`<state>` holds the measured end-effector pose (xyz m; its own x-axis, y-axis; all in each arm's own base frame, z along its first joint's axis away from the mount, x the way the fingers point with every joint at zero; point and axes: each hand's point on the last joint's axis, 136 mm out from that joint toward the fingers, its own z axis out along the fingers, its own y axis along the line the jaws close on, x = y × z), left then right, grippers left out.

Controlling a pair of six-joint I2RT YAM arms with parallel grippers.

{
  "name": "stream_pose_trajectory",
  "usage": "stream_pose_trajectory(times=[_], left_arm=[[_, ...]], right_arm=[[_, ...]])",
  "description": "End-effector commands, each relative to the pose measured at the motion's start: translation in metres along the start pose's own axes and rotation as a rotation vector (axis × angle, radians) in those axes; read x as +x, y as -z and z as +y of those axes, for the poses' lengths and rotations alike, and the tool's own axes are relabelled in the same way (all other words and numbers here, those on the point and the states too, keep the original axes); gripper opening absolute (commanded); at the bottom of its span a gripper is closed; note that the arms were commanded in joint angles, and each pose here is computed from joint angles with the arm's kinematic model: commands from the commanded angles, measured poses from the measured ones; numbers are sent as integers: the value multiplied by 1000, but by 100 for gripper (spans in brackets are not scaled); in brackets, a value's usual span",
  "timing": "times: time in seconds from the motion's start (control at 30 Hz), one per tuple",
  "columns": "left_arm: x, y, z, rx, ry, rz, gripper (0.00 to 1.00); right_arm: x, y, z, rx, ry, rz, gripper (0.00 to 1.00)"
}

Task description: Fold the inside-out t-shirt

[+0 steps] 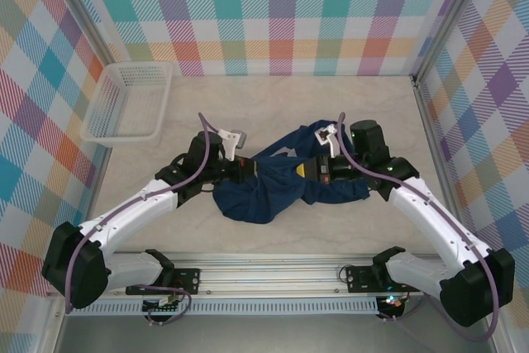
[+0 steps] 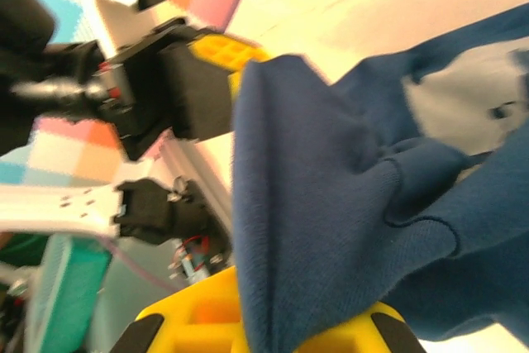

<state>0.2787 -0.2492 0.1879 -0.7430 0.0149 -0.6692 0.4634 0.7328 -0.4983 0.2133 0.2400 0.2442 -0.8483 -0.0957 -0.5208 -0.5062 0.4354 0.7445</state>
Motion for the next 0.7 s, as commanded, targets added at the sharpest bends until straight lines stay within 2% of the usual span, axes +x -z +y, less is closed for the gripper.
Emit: stream_pose_trajectory(times=[0.0, 0.07, 0.2, 0.37, 0.53, 0.67], left_arm=[[0, 7, 26, -146, -14, 6, 0], [3, 6, 26, -144, -24, 28, 9], [3, 10, 12, -82, -33, 33, 35], [-8, 35, -21, 14, -102, -59, 55], [-6, 37, -61, 116, -243, -41, 63], [0, 25, -75, 128, -331, 33, 63]], right_arm=[[-7, 6, 39, -205, 18, 27, 0], [-12, 6, 43, -239, 18, 18, 0], [-20, 2, 40, -235, 1, 1, 0], [-17, -1, 33, -219, 16, 2, 0], [-7, -1, 31, -207, 101, 30, 0], [0, 1, 35, -247, 158, 48, 0]])
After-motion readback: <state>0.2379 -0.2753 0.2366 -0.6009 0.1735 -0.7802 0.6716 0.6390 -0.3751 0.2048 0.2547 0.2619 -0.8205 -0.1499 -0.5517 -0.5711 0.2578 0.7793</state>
